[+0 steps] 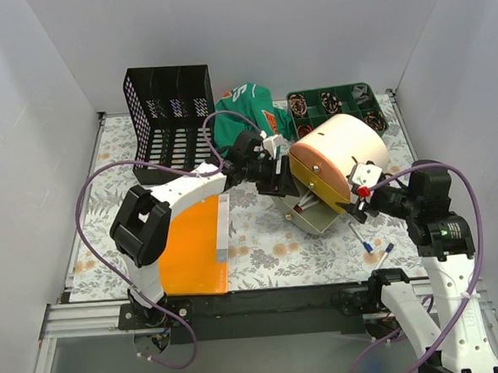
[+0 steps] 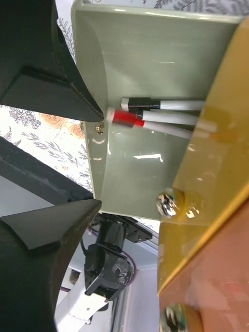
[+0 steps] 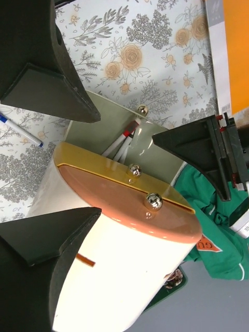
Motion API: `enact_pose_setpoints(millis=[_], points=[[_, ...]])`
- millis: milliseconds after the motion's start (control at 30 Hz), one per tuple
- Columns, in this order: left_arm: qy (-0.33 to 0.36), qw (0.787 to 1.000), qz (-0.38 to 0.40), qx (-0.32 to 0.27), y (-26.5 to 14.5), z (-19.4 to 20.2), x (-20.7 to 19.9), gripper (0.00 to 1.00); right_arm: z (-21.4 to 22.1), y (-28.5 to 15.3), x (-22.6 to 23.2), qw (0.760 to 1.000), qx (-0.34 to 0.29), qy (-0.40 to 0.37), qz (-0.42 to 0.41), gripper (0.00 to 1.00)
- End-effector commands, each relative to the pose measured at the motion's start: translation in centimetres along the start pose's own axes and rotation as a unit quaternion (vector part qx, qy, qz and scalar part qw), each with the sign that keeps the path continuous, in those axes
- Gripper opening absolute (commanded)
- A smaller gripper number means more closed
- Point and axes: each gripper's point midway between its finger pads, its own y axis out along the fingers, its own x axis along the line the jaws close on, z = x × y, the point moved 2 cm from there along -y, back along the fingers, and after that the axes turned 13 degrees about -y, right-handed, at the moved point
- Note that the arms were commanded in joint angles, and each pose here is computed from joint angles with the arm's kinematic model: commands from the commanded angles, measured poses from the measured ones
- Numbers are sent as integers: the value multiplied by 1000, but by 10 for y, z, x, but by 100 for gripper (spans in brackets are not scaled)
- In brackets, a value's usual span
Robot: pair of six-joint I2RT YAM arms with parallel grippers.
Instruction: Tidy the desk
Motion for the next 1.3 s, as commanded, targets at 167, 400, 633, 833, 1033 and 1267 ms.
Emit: enact_pose_setpoints(millis=[167,400,633,833,1033,1267], points=[[94,991,11,-100,-56,-24,-46,63,48,-25,15,988,156,18,4,77],[160,953,-68,-248,-146,-13,-35,91,110,-51,50,953,301,23,-35,76],[221,889,-127,-380,-231,21,-1,98,148,-51,75,934,346,33,-84,76],[213,877,-150,-404,-236,42,37,98,171,-39,99,932,328,40,-150,75],[221,869,-130,-423,-246,46,29,98,194,-25,116,928,310,39,-203,68],[225,865,-121,-431,-251,48,26,98,223,-15,111,925,328,26,-189,70]])
